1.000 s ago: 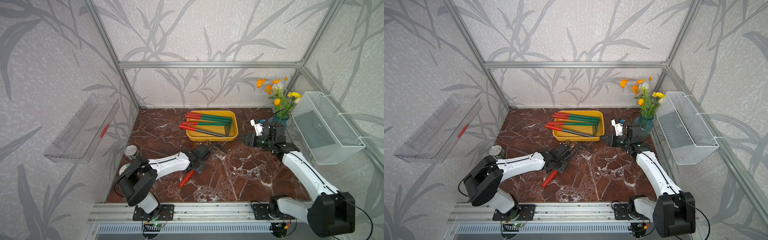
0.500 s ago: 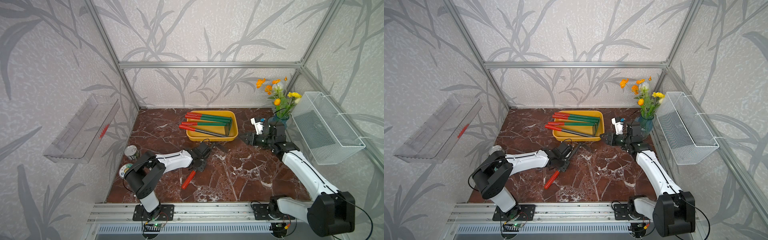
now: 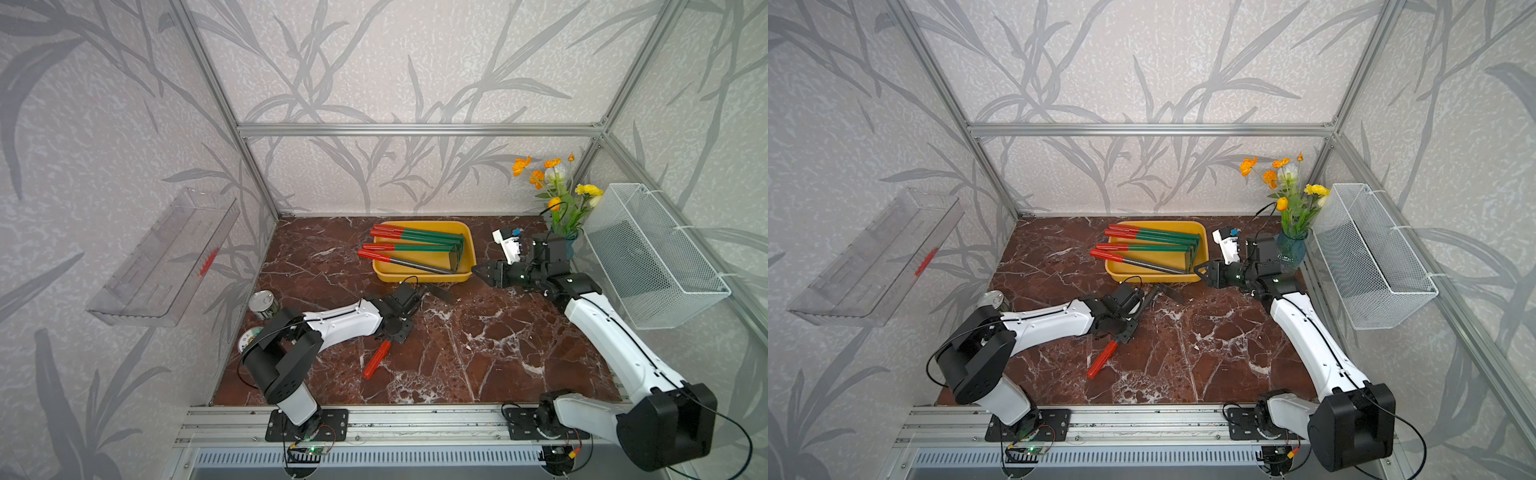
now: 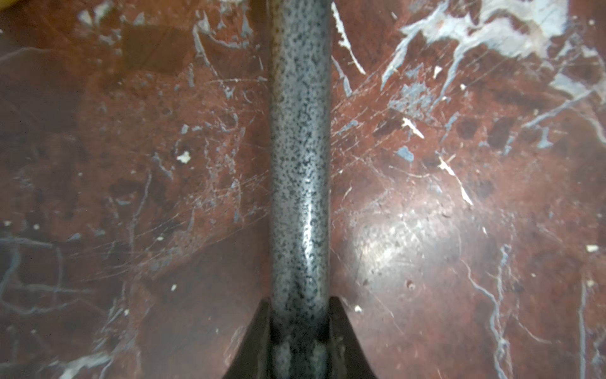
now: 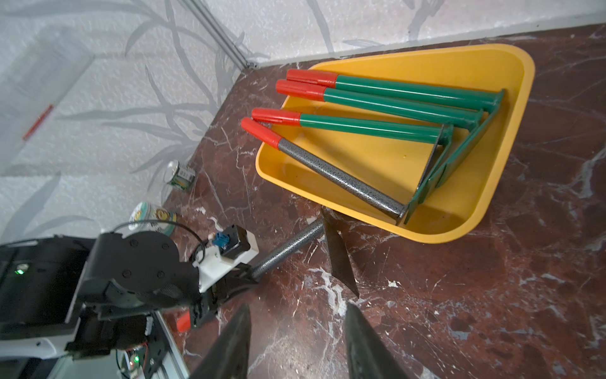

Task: Put the small hoe into the storage box
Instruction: Pick up the hoe from the center of the board.

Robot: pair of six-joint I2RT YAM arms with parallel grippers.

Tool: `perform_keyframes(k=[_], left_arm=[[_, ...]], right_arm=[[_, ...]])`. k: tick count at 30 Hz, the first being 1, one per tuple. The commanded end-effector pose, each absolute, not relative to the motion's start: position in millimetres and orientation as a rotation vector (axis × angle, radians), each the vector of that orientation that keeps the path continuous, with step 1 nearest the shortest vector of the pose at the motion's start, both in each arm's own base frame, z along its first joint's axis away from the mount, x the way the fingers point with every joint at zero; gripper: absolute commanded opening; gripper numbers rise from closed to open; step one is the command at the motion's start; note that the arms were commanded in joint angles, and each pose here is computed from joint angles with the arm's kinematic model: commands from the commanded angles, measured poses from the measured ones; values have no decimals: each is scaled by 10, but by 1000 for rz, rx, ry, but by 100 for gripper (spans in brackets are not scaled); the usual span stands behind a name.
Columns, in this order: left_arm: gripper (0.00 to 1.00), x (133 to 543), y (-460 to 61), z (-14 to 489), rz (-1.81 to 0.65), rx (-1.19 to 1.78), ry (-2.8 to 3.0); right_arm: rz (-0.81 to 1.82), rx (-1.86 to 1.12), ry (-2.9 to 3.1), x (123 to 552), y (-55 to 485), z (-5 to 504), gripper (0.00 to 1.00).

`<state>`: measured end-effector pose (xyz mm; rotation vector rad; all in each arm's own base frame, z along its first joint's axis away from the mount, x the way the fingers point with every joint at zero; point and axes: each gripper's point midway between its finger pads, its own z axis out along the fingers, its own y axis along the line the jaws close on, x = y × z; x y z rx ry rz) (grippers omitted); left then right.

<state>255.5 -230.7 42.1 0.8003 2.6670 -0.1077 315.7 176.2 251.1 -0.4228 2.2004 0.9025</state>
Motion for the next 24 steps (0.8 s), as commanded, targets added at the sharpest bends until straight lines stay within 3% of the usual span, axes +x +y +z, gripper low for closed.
perform_keyframes(k=[1, 10, 18, 24], left_arm=[[0, 2717, -2455, 1019, -161, 868, 2505], [0, 2598, -2532, 1603, -259, 1034, 2350], [0, 2317, -2567, 1944, -387, 1202, 2251], [0, 2146, -2558, 2177, -452, 1292, 2163]], right_arm=[[805, -704, 2238, 2923, 1956, 2474, 47], [695, -1204, 2193, 2787, 2413, 2390, 49], [714, -1377, 2115, 2845, 2571, 2510, 50], [871, -1480, 2053, 2728, 2792, 2622, 51]])
